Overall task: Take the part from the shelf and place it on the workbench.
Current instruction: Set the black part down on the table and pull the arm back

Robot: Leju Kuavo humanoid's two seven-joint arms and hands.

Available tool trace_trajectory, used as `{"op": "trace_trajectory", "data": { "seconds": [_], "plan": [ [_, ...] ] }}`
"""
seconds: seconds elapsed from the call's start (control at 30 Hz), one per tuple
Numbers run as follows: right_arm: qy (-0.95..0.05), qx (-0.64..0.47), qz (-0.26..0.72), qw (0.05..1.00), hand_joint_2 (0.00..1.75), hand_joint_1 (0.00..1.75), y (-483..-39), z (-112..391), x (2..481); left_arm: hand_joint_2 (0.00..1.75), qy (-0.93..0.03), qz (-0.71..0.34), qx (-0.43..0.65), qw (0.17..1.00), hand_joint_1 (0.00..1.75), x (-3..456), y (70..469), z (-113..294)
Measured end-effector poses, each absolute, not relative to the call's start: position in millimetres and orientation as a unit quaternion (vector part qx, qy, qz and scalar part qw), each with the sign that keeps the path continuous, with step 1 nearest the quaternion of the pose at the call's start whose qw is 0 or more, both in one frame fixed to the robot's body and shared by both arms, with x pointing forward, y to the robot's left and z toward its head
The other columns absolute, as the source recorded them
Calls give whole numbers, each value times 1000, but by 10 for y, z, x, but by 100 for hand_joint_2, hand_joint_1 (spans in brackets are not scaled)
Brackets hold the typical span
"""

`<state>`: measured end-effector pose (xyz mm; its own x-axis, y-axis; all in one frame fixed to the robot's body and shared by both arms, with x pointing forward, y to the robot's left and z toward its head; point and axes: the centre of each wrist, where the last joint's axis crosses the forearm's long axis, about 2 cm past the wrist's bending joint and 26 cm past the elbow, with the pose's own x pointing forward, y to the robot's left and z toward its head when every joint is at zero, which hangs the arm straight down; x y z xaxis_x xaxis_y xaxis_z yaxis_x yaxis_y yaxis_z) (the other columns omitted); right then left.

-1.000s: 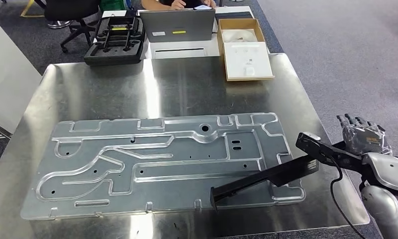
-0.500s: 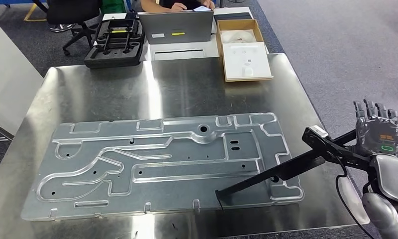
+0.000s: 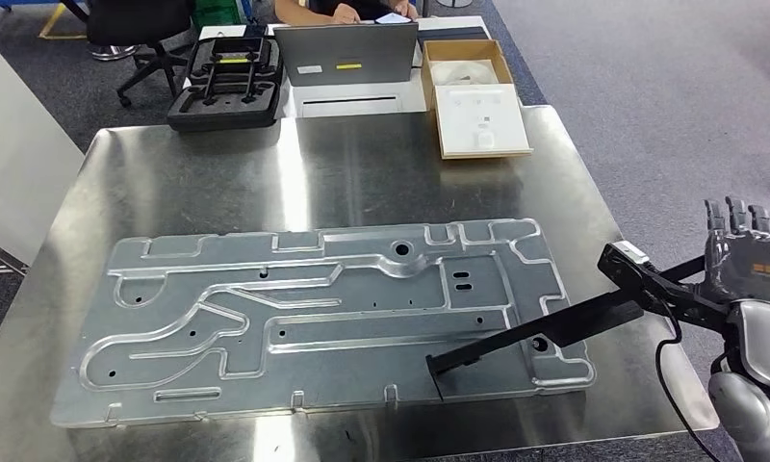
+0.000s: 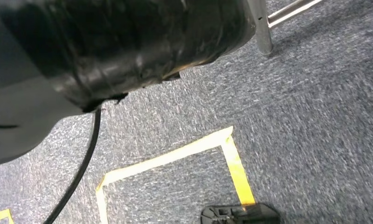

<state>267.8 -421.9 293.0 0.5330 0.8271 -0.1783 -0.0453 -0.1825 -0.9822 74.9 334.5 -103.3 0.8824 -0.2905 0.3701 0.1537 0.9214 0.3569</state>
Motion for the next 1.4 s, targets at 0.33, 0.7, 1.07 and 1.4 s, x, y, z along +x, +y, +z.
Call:
{"op": "trace_trajectory", "data": {
  "seconds": [0.33,0.7,1.07,1.4],
  "plan": [
    [-293,-663,384,572,0,0,-4225,2888,2657,0,-214,-116,161,957,0,759,3340,-1032],
    [-313,-670,367,564,0,0,-4198,2865,2643,0,-214,-113,161,957,0,756,3341,-1032],
    [-387,-746,310,446,0,0,-4162,3008,2595,0,-225,-112,164,954,0,765,3345,-1030],
    [-399,-754,345,393,0,0,-4164,3018,2575,0,-231,-111,160,953,0,766,3307,-1031]
  ]
}}
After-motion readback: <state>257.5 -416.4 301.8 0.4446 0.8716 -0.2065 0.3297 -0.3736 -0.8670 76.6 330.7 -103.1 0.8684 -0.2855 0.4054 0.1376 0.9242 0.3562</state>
